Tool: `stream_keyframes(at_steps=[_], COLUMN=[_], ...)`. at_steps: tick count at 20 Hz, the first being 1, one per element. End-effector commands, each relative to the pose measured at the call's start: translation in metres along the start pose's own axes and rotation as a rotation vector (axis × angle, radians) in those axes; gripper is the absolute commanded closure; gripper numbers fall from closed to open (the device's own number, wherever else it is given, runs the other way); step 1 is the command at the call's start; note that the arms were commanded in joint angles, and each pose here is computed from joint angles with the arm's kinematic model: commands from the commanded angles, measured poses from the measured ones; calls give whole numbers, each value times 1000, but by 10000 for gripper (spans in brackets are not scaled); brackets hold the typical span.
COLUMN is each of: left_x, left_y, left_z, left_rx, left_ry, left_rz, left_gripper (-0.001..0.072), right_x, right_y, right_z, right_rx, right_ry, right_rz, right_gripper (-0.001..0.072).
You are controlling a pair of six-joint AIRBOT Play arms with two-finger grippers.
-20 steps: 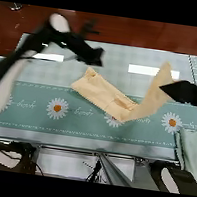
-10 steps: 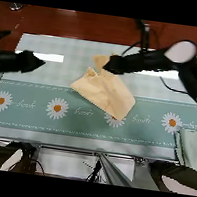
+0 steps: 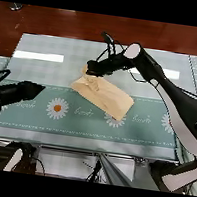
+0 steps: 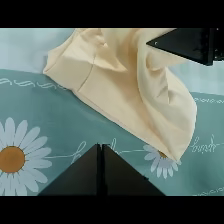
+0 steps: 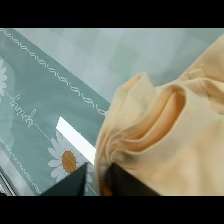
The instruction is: Fold the shirts.
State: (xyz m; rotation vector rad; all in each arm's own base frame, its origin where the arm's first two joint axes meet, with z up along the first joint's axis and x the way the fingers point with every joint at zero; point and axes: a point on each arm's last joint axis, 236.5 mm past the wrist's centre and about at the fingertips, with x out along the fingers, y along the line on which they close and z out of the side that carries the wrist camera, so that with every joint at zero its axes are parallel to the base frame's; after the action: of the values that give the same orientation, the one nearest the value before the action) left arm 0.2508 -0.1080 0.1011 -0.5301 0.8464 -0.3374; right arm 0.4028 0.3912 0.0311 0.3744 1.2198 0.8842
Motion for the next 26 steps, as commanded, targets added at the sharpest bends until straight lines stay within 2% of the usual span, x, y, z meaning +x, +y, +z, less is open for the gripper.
stream_keyframes(at_steps=[1,4,6,7,10,13,16,19,20,24,26], left_x=[6,7,7,7,7,7,7,7,7,7,7], left_y=[7,9,8,8,8,8,8,9,9,9,9], left_z=[-4,-1,-1,-1,-1,-1,-1,-1,-1,2,2], left_rx=[-22,-23,-24,-24,-24,-24,-23,-24,-24,-24,-24], left_ry=[-11,-26,-26,-26,-26,-27,-27,-27,-29,-41,-41], left_rz=[3,7,7,6,6,6,6,7,7,7,7], left_gripper=[679,679,679,679,679,679,679,679,679,679,679], right_x=[-1,-66,-146,-187,-305,-339,-281,-199,-178,-133,-116], right_y=[2,-8,-24,-37,-104,-150,-187,-180,-173,-181,-177], right_z=[-12,1,14,13,-30,-93,-174,-209,-214,-228,-223], right_rx=[-7,3,33,30,92,286,576,799,804,757,746], right_ry=[71,67,-12,-44,-137,-363,-507,-522,-478,-216,-96], right_rz=[25,27,-9,-69,-438,-589,-532,-268,-211,-211,-143], right_gripper=[78,79,79,79,79,81,89,90,89,89,89])
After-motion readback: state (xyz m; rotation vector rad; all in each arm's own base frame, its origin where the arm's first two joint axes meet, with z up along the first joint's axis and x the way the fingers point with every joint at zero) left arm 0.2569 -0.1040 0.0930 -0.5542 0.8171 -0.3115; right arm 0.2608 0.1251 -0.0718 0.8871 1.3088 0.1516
